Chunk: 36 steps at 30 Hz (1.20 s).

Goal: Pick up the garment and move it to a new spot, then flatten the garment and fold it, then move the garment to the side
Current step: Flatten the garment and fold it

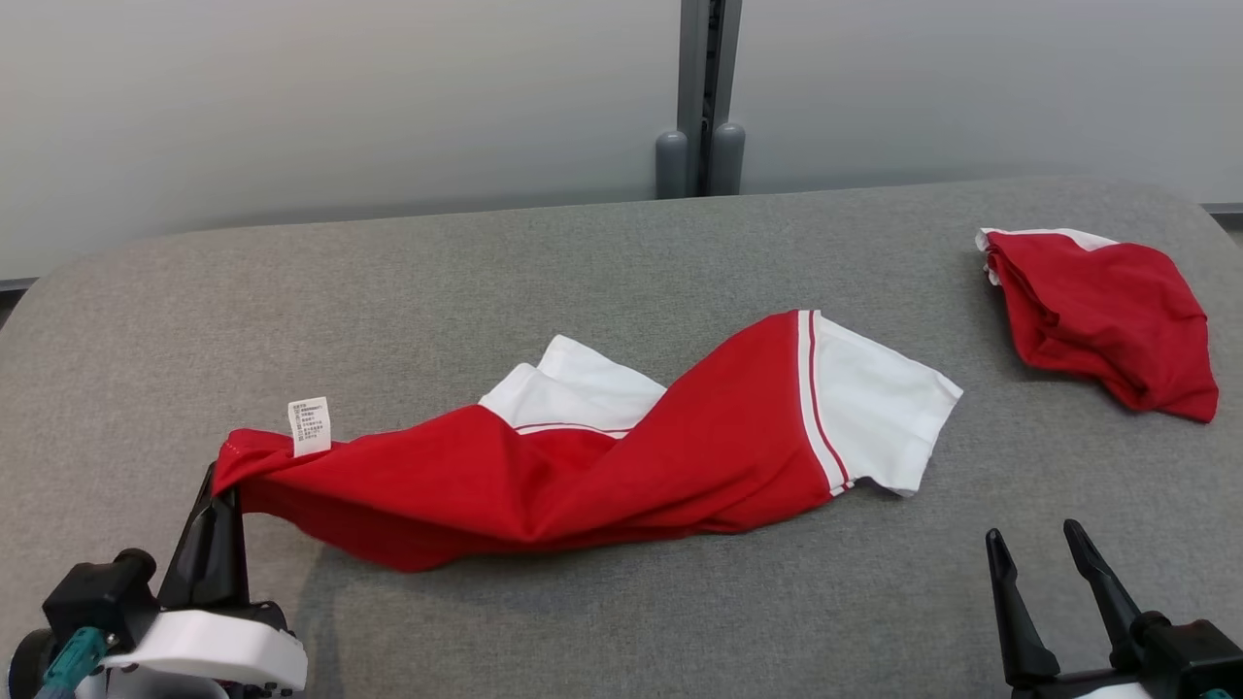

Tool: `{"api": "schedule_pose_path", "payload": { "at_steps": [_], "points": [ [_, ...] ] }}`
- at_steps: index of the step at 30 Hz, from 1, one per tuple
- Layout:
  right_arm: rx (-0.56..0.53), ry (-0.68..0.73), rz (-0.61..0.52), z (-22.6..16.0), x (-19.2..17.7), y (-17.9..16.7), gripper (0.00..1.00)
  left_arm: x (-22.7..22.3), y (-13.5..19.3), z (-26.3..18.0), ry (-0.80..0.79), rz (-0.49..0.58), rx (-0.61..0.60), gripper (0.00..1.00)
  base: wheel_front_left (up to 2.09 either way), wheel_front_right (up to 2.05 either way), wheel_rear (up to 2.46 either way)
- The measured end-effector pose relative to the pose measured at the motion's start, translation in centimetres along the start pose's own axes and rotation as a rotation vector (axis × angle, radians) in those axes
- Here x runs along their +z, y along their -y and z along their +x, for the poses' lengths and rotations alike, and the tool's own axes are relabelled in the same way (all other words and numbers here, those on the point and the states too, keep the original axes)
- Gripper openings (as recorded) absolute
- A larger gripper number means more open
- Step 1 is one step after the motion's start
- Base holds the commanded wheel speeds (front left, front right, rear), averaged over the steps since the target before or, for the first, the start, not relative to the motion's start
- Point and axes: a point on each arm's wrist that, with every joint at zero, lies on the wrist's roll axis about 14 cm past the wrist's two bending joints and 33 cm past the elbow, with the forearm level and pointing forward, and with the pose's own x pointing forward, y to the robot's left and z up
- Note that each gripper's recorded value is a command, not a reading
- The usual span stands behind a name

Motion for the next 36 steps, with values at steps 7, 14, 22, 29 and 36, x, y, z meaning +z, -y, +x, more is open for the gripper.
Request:
{"api": "schedule_pose_path", "payload": {
  "at_steps": [7,14,22,29,36],
  "points": [
    [0.042,0.004,0.002,0.6,0.1,-1.3,1.0,0.0,-2.1,-3.4,0.013,0.0,0.082,0.0,0.0,0.0,0.0],
    [0.086,0.002,-0.006,1.0,0.0,-2.5,1.0,-6.3,-2.8,-8.8,-0.189,-0.065,0.136,0.0,0.0,0.0,0.0],
    [0.132,-0.009,-0.014,1.6,-0.3,-3.9,1.0,-11.3,-2.4,-12.2,-0.378,-0.129,0.167,1.0,0.0,0.0,0.0],
    [0.131,-0.011,-0.021,1.6,-0.4,-3.9,1.0,-11.0,-5.5,-12.4,-0.4,-0.097,0.263,1.0,0.0,0.0,0.0],
    [0.107,-0.011,-0.016,1.5,-0.4,-3.1,1.0,-5.7,-4.8,-8.1,-0.26,-0.06,0.197,1.0,0.0,0.0,0.0]
  ]
}}
